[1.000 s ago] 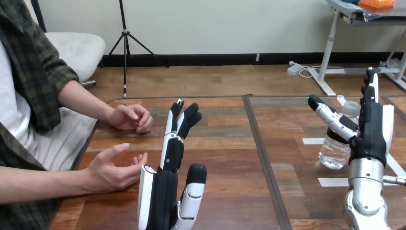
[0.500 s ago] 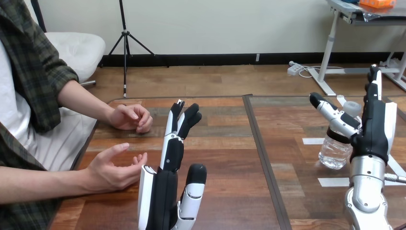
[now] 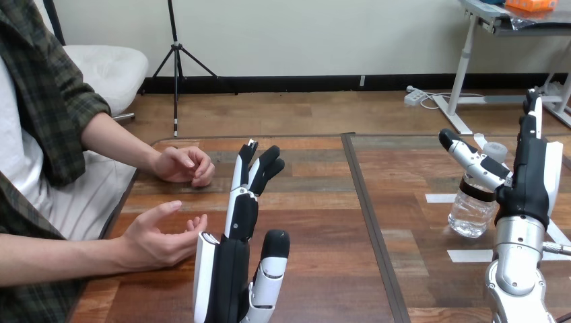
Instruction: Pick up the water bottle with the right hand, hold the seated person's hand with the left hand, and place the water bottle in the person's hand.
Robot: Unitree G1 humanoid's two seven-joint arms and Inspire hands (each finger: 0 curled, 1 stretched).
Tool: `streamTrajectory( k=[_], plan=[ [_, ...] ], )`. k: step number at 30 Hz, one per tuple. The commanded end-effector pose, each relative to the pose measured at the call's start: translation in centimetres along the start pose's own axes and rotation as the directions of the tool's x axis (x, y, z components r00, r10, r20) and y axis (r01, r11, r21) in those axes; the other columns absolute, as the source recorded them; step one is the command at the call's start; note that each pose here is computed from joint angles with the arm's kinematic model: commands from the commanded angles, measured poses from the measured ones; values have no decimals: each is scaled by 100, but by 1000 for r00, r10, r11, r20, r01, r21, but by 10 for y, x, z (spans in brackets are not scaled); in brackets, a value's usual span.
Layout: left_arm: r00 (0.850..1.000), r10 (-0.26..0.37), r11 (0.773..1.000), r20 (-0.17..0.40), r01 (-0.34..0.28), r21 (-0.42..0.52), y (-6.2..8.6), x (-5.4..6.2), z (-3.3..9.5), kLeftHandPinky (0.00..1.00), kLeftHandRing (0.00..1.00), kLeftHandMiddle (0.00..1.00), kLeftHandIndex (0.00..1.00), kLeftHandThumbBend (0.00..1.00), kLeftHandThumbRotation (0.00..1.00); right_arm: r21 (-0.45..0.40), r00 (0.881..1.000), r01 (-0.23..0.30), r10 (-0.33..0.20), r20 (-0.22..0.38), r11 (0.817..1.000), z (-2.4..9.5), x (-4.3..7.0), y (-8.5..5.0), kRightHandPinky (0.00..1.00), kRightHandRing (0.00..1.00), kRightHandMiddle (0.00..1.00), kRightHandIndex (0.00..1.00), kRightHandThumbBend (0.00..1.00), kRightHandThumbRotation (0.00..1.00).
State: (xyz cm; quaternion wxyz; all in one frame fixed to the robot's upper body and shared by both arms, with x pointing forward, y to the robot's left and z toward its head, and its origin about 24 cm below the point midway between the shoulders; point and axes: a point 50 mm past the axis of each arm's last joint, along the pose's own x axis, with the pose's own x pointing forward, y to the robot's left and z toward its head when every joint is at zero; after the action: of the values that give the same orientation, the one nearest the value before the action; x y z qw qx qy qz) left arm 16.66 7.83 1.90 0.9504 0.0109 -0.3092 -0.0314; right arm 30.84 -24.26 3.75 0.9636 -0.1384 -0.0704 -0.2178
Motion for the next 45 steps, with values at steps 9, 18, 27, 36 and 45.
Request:
streamTrajectory(
  k=[9, 18, 27, 36, 45],
  plan=[
    [998, 49, 998, 38, -47, -45, -6, 11, 5, 98, 89, 92, 99, 44, 100, -9, 998, 19, -18, 65, 1000, 18, 11, 0, 100, 100, 100, 100, 73, 15],
    [998, 46, 998, 34, -44, -45, -7, 10, 5, 99, 88, 92, 99, 43, 100, 8, 999, 19, -20, 38, 1000, 14, 11, 0, 100, 100, 100, 100, 72, 11],
    [999, 43, 998, 33, -42, -41, -6, 10, 5, 99, 89, 92, 99, 43, 100, -8, 1000, 6, -6, 3, 1000, 10, 11, 3, 100, 100, 100, 100, 70, 11],
    [999, 44, 998, 31, -43, -37, -6, 9, 6, 99, 89, 92, 99, 43, 100, -4, 999, -4, 4, -35, 1000, 5, 10, 4, 100, 100, 100, 100, 70, 9],
    [999, 43, 998, 29, -42, -43, -6, 8, 6, 99, 89, 92, 99, 43, 100, -7, 998, -5, 5, -56, 1000, 1, 9, 5, 100, 100, 100, 99, 69, 7]
  ],
)
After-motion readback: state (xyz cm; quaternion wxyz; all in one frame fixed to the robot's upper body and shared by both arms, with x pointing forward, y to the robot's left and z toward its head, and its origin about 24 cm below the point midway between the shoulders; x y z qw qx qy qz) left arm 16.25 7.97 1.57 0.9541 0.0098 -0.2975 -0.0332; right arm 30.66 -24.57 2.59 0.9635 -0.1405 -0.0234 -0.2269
